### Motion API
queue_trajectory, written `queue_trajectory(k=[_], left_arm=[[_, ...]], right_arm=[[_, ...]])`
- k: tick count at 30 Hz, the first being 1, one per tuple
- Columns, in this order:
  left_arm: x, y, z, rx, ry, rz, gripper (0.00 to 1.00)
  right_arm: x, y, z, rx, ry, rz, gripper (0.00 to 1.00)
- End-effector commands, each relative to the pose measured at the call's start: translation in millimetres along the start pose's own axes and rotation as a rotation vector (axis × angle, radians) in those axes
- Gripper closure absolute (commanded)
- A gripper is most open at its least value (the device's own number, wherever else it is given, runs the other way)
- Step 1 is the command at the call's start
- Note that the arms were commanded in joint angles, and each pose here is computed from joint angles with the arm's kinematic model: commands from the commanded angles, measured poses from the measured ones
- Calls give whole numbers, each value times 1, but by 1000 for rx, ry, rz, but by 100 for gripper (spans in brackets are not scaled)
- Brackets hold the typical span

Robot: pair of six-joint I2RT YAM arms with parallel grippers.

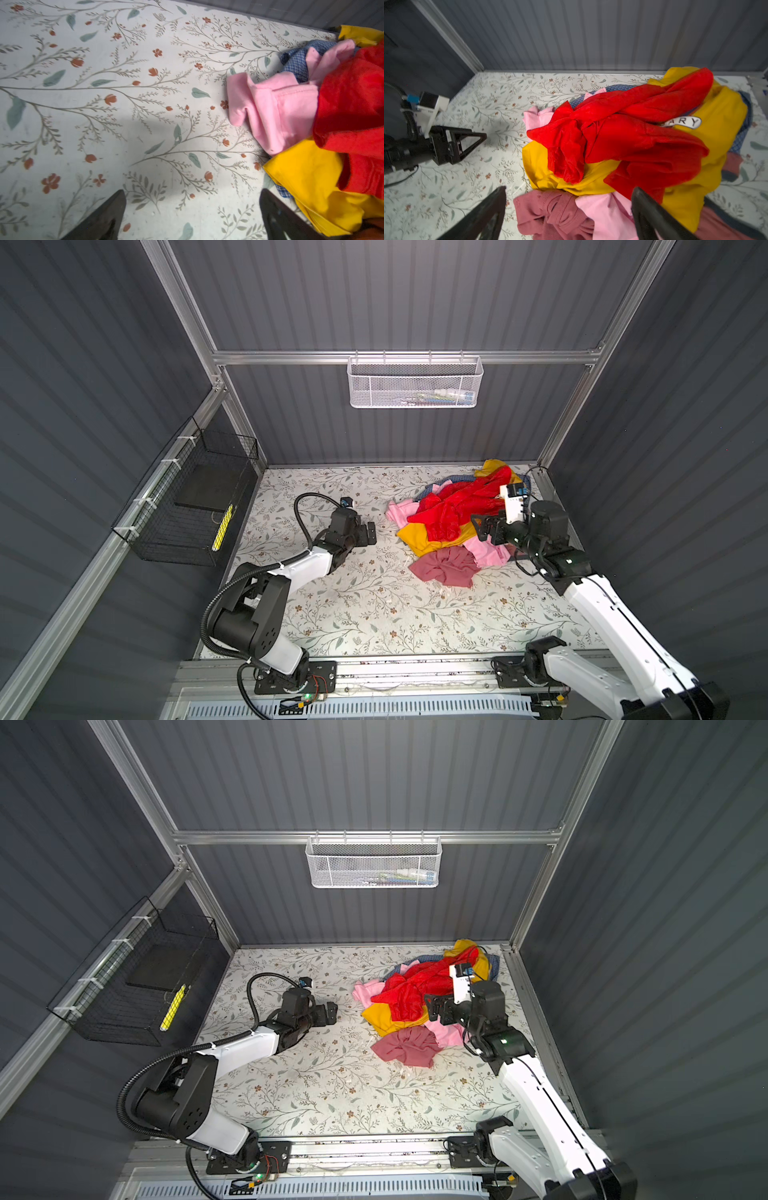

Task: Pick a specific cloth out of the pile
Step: 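Lower the right gripper onto the pink cloth and close on it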

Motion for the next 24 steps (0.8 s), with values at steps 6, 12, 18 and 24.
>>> queue_trajectory(k=[6,12,18,24], left_arm=[[-4,2,0,25,-50,-110,0],[4,27,-21,-83,-78,-94,0],[14,48,-37,-160,-91,-93,0],[19,60,-48,-218,-87,-69,0]], right_arm=[[6,44,49,-68,305,-398,18],[5,77,91,-129,401,-519,24],[8,104,133,-153,474,-630,27],[23,126,185,-168,580,-704,30]])
Point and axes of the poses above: each gripper's point midway between its finger pads, its own z axis out along the fingers, its own y axis along the line the jaws close on, x = y × z, the point moved 2 cm from there along -z, back along the fingers, and after that the axes turned 12 degrees about -z, right-handed, at the moved point
